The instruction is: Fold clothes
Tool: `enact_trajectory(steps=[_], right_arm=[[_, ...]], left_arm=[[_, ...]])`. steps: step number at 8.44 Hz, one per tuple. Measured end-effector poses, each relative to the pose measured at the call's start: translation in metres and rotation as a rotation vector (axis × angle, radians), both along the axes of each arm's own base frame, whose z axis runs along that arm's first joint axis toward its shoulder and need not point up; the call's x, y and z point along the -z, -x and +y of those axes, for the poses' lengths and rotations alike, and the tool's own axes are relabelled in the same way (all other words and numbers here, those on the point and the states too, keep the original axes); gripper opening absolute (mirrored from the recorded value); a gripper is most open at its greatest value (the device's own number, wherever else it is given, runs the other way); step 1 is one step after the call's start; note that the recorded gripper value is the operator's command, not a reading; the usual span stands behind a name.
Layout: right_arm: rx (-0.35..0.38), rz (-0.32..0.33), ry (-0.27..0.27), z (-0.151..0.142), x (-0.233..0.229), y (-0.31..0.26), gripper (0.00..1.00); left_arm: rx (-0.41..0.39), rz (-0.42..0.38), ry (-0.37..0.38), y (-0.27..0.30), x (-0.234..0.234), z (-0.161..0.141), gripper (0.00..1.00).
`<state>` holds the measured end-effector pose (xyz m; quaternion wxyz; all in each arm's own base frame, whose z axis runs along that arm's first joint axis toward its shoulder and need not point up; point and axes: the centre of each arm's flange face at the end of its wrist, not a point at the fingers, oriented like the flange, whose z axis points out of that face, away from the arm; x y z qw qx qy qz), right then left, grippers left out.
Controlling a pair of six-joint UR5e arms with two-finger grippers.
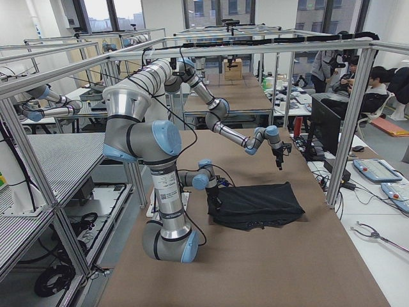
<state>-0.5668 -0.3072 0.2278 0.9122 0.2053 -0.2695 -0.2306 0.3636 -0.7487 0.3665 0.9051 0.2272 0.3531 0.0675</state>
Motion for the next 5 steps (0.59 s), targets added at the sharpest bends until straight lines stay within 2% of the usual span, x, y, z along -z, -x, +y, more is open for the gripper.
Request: enact_trajectory(steps=[5], right_arm=[[-0.017, -0.019, 0.000, 0.002, -0.006, -0.026, 0.00]], left_arm=[[0.000, 0.000, 0.000, 0.000, 0.000, 0.000, 1.00]])
